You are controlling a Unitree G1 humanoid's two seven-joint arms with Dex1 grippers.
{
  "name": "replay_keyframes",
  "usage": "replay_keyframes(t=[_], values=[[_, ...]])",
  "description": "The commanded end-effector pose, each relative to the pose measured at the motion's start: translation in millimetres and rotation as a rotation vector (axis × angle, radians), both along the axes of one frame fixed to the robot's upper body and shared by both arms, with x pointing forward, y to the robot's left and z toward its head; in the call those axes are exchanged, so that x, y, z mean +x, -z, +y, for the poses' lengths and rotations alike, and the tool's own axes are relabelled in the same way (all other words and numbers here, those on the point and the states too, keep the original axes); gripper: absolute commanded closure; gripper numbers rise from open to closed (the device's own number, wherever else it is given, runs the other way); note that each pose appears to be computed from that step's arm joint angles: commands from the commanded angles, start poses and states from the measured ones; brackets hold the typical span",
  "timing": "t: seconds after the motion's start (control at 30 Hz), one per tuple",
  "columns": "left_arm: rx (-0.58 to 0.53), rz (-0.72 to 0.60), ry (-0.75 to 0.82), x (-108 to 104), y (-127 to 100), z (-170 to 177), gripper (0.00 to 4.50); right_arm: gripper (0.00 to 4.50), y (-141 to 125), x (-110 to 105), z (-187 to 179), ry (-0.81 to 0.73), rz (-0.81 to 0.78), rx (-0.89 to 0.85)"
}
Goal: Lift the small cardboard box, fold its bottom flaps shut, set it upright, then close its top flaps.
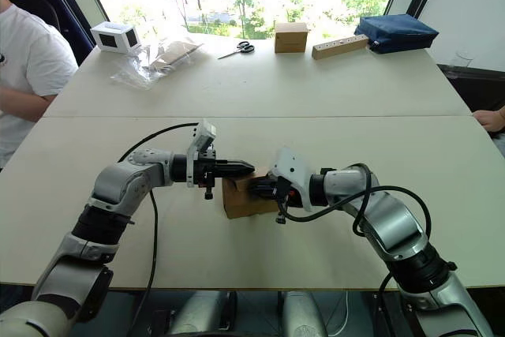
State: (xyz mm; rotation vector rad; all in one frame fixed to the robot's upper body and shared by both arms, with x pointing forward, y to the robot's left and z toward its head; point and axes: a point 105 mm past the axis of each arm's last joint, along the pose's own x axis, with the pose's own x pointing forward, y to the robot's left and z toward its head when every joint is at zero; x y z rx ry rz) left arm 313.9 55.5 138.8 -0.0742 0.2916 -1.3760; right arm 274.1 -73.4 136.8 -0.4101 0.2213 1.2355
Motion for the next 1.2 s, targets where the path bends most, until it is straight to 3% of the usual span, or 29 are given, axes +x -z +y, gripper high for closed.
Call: replay_keyframes(t=[0.03, 0.87, 1.07, 1.2], values=[[-0.002, -0.022, 0.025, -6.4, -2.8, -1.0, 4.4, 4.5, -9.6, 4.1, 2.4, -0.007, -0.051, 0.01], [0.005, -0.034, 0.025, -6.6, -6.8, 2.0, 4.4, 4.5, -14.4, 6.0, 2.5, -0.011, -0.068, 0.016], [0.058, -0.036, 0.054, -16.0, 5.7, 2.4, 4.4, 4.5, -40.3, -10.9, -5.4, -0.063, -0.03, 0.082], [0.114, -0.053, 0.059, -17.8, 17.3, 6.5, 4.4, 4.5, -52.7, -4.9, -9.6, -0.018, -0.043, 0.132]])
